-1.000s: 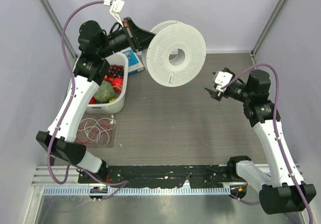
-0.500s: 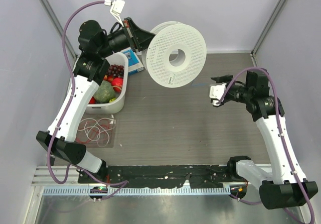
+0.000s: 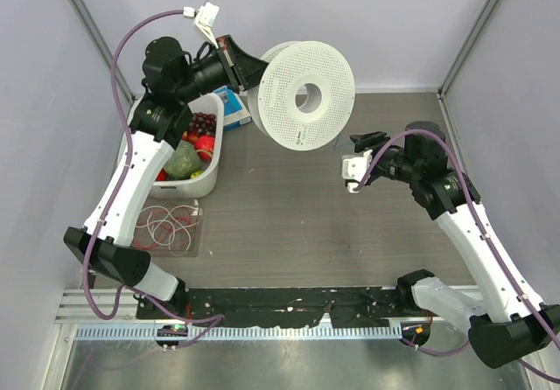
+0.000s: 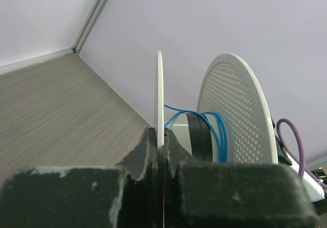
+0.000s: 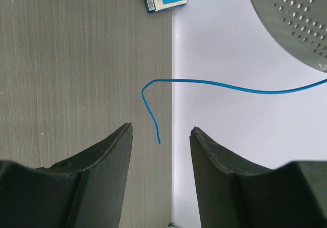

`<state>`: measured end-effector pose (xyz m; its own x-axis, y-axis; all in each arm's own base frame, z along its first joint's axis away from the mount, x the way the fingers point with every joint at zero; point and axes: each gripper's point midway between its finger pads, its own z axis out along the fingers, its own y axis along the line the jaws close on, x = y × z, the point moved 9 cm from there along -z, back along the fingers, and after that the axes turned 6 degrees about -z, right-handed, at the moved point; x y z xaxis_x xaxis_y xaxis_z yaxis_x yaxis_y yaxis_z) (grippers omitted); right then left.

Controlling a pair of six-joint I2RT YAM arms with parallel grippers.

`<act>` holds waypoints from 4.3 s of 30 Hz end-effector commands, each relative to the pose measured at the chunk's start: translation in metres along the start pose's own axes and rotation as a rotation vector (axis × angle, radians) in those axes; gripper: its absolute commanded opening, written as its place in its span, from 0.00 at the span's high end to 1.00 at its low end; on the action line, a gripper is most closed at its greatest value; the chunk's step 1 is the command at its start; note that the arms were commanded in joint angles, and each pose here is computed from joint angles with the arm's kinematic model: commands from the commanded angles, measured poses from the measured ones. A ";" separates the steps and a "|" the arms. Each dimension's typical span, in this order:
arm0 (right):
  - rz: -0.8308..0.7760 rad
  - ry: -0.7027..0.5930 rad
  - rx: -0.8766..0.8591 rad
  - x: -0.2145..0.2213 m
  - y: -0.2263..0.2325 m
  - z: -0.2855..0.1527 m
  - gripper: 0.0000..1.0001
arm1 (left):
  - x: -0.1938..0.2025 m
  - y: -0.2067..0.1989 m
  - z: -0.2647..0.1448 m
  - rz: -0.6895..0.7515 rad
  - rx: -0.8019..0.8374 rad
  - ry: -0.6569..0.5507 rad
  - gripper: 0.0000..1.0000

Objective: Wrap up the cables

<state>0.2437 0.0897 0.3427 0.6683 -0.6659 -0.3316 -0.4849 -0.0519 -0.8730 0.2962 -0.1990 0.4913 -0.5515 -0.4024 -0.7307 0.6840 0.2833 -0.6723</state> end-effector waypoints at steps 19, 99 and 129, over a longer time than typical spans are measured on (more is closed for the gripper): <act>-0.145 0.171 0.045 0.010 0.014 0.042 0.48 | -0.005 -0.032 -0.013 0.040 0.036 -0.059 1.00; 0.103 0.005 -0.031 -0.100 -0.053 0.073 0.99 | 0.111 0.074 0.031 0.119 -0.520 -0.044 1.00; 0.400 0.000 -0.120 -0.053 -0.057 0.060 0.99 | 0.160 0.046 -0.019 0.896 -0.061 0.080 1.00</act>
<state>0.2679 0.1785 0.3718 0.4030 -0.7151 -0.5712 -0.7527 0.0961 -0.6513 0.2423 -0.2393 0.3080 -0.1335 0.0764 -0.9881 0.7947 0.6039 -0.0607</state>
